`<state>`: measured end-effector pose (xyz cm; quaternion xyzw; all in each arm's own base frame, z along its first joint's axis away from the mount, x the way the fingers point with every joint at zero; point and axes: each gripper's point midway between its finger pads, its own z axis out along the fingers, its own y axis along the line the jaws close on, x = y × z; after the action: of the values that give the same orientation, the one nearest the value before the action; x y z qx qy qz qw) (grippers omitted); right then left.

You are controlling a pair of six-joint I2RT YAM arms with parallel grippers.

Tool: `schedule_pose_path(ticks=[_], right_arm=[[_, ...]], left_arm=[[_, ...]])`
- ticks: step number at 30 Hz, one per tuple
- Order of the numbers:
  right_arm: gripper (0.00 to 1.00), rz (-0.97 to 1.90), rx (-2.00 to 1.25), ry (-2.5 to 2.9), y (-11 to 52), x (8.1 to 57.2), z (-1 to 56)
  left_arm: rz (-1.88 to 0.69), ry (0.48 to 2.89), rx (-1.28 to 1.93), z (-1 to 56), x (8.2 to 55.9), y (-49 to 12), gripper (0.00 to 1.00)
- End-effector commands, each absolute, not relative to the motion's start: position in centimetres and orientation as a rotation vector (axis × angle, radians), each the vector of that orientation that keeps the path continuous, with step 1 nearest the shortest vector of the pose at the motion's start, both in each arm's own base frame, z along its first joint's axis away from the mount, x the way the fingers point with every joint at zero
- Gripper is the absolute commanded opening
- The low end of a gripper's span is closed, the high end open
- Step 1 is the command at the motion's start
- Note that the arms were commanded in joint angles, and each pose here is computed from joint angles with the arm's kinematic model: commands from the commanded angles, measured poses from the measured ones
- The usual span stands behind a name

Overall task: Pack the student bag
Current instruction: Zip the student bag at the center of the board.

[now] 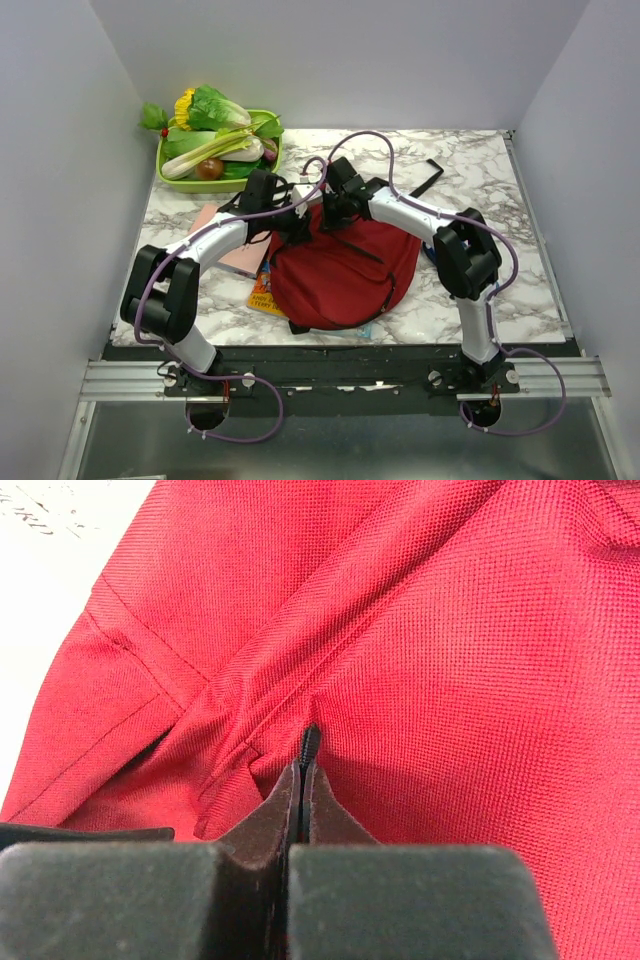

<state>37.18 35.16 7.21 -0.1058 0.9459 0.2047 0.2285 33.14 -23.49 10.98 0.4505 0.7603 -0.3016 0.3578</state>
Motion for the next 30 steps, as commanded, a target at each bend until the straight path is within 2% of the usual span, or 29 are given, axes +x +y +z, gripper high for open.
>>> schedule_pose_path(ticks=[1, 9, 14, 17, 18, 20, 30], right_arm=[[0.01, 0.557, -0.288, 2.514, 34.8, 37.5, 9.8], [0.01, 0.673, -0.272, 2.353, 34.2, 36.3, 13.8], [0.01, 0.702, -0.277, 2.339, 34.0, 35.6, 14.1], [0.01, 0.717, -0.277, 2.344, 33.9, 35.1, 13.9], [0.01, 0.717, -0.276, 2.341, 33.9, 35.1, 13.9], [0.01, 0.697, -0.275, 2.341, 33.5, 35.0, 13.8], [0.01, 0.529, -0.225, 2.368, 29.2, 33.9, 12.9]], left_arm=[[-0.777, 1.937, 1.161, 10.9, 33.7, -24.0, 0.38], [-0.819, 1.971, 1.133, 10.0, 34.9, -25.1, 0.42], [-0.816, 1.964, 1.139, 10.1, 35.6, -25.7, 0.43], [-0.837, 1.943, 1.126, 10.8, 35.9, -26.1, 0.24], [-0.843, 1.937, 1.122, 11.0, 35.9, -26.2, 0.13], [-0.859, 1.925, 1.125, 11.4, 35.9, -26.5, 0.02], [-0.884, 1.899, 1.148, 13.0, 34.9, -26.4, 0.00]])
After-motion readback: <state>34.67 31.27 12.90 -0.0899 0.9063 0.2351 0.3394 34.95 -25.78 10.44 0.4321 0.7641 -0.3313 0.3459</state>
